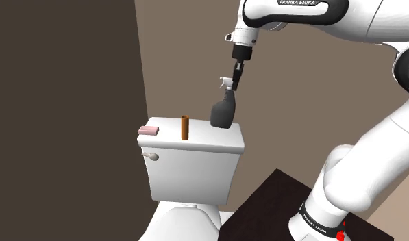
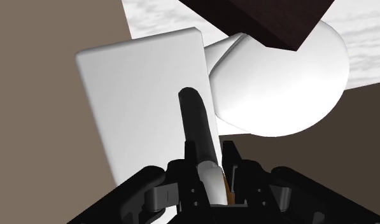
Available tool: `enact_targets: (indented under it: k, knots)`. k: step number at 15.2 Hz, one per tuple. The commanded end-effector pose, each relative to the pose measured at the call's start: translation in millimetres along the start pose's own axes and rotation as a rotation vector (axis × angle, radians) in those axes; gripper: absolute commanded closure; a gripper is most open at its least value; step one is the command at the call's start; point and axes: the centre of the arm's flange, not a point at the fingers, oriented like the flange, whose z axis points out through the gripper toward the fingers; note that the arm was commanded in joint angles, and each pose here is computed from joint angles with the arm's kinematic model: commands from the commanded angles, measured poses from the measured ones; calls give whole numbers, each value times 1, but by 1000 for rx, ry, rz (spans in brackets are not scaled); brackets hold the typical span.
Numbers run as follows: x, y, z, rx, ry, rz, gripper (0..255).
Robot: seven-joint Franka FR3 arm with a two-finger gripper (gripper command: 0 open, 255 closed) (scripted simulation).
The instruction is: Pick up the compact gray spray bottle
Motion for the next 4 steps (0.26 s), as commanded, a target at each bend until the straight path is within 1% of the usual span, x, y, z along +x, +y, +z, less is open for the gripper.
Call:
enact_targets:
  k: [1, 2, 4]
  knots:
    - [0, -1, -11, 0, 0, 0, 255]
    - [0, -2, -16, 0, 0, 0, 255]
    - [0, -2, -17, 0, 0, 0, 255]
